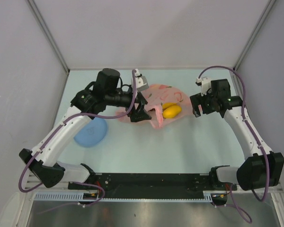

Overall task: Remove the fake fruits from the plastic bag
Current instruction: Adjust the plastic bag at the center of the board.

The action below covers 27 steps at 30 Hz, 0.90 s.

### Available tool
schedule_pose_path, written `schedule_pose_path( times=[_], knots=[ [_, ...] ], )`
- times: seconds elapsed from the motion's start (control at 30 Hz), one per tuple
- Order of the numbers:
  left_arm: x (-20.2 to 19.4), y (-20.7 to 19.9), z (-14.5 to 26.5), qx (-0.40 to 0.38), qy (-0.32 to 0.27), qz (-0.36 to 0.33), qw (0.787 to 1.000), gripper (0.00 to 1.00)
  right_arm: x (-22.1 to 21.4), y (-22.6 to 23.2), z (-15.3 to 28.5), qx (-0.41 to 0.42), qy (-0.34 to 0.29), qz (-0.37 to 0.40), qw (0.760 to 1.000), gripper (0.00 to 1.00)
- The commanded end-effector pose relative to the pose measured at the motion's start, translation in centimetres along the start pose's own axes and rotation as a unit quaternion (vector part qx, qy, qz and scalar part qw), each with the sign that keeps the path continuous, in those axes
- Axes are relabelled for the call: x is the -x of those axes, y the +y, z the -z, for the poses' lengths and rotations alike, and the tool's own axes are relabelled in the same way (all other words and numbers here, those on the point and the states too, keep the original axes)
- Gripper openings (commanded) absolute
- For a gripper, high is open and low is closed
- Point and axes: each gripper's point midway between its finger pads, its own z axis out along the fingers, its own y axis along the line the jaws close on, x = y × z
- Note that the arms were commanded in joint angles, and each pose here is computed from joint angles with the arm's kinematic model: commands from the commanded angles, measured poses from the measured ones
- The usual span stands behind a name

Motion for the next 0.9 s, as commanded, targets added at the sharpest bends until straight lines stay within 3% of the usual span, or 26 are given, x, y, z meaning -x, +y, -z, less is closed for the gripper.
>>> schedule_pose_path(
  times=[0.0, 0.2, 0.5, 0.57, 0.6, 0.67, 0.7, 0.73, 0.8, 0.87],
  knots=[
    [-1.2, -2.6, -0.8, -0.064, -0.002, 0.037, 0.997, 0.83, 0.8, -2.4, -2.5, -0.050, 0.009, 0.018, 0.999, 0.90],
    [-1.0, -2.1, -3.8, -0.090, -0.009, 0.098, 0.991, 0.90, 0.6, -4.8, -6.9, -0.073, 0.020, -0.001, 0.997, 0.90],
    [-0.9, 0.4, -9.9, -0.054, 0.005, 0.212, 0.976, 0.83, -1.3, -5.0, -12.1, -0.052, 0.052, -0.029, 0.997, 0.82],
    [-0.1, 2.1, -10.5, 0.004, -0.001, 0.206, 0.979, 0.72, -1.4, -4.4, -12.6, -0.034, 0.050, -0.030, 0.998, 0.72],
    [-0.4, 2.9, -11.0, 0.021, 0.003, 0.212, 0.977, 0.68, -1.4, -4.3, -12.7, -0.029, 0.050, -0.030, 0.998, 0.60],
    [0.5, 4.6, -11.0, 0.068, -0.005, 0.210, 0.975, 0.44, -1.0, -3.7, -12.8, -0.013, 0.042, -0.027, 0.999, 0.45],
    [0.2, 6.2, -11.4, 0.101, -0.002, 0.211, 0.972, 0.28, -0.8, -3.3, -12.7, -0.007, 0.040, -0.023, 0.999, 0.28],
    [0.9, 6.7, -11.2, 0.115, -0.008, 0.198, 0.973, 0.02, -0.7, -3.1, -12.5, -0.002, 0.039, -0.021, 0.999, 0.21],
    [1.2, 8.0, -11.1, 0.132, -0.009, 0.187, 0.973, 0.00, 0.0, -2.4, -11.9, 0.012, 0.034, -0.014, 0.999, 0.01],
    [2.2, 10.2, -10.1, 0.146, -0.026, 0.178, 0.973, 0.00, 1.9, -1.7, -10.6, 0.023, 0.016, -0.004, 1.000, 0.00]
  ],
)
